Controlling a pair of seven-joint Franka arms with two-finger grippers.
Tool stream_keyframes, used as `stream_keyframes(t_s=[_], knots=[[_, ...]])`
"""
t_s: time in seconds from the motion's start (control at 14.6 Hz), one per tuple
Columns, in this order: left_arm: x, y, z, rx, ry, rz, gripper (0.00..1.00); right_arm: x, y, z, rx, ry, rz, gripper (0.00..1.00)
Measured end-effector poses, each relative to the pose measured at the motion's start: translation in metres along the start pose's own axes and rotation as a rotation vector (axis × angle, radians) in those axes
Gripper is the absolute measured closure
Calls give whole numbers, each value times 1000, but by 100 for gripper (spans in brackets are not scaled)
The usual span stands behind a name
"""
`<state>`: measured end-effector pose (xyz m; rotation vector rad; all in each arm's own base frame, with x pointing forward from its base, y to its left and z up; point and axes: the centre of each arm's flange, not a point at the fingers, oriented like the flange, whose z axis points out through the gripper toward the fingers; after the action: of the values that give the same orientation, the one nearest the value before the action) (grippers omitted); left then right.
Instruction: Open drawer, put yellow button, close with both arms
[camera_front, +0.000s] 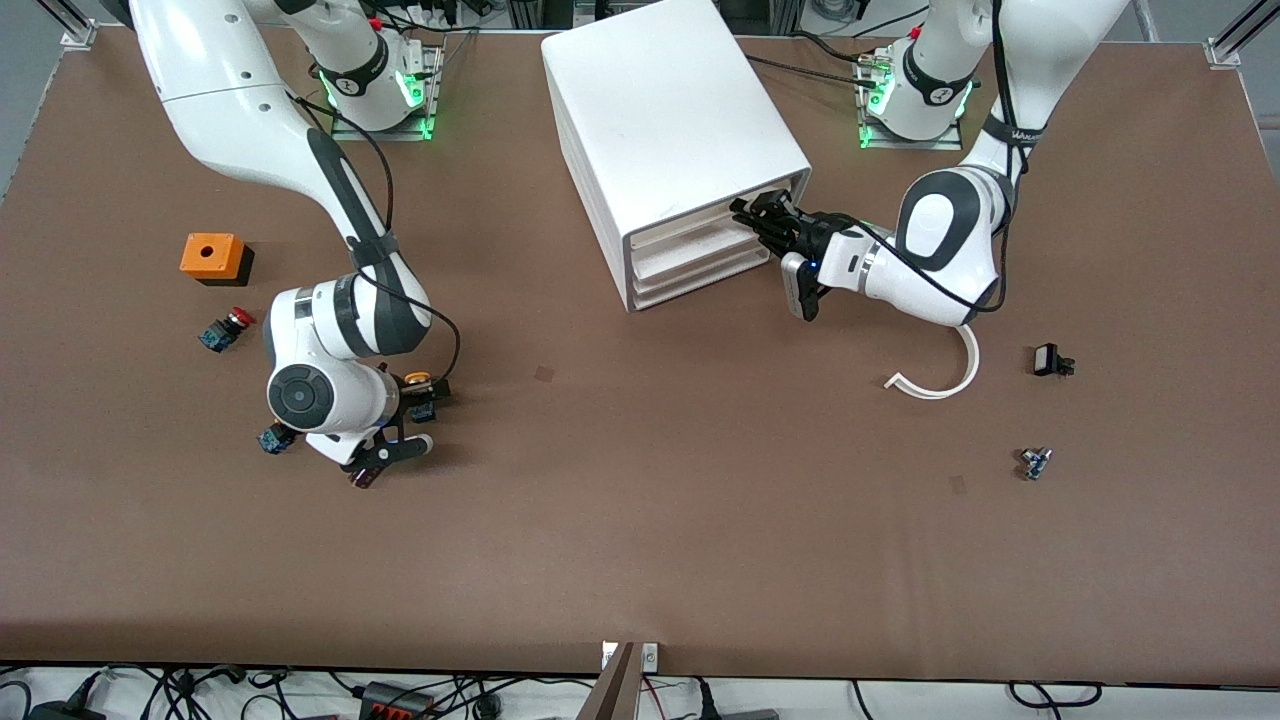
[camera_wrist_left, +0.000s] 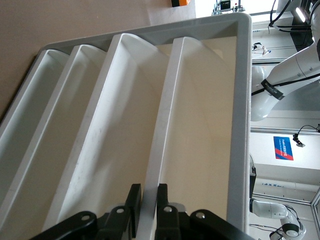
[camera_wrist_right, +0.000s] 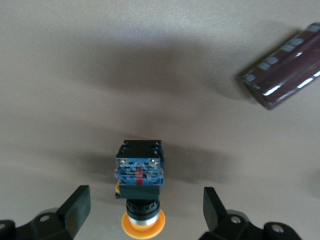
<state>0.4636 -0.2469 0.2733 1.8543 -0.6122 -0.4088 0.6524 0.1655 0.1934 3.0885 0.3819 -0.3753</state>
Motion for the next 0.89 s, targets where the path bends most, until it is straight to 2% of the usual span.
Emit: stream_keyframes(t_s=[0.48, 0.55, 0.62, 0.75, 0.89], knots=[[23, -4, -17, 8, 28, 41, 85, -1, -6, 19, 2, -29, -5, 1], [28, -7, -23, 13, 32, 47, 85, -2, -5, 21, 1, -33, -4, 10], [34, -10, -31, 23, 33, 56, 85, -2, -4, 22, 1, -35, -2, 10], [44, -14, -49, 49, 37, 75, 85, -2, -4, 22, 0, -35, -2, 24], [52, -21, -68, 73, 49, 87, 85, -2, -4, 21, 0, -32, -2, 31]])
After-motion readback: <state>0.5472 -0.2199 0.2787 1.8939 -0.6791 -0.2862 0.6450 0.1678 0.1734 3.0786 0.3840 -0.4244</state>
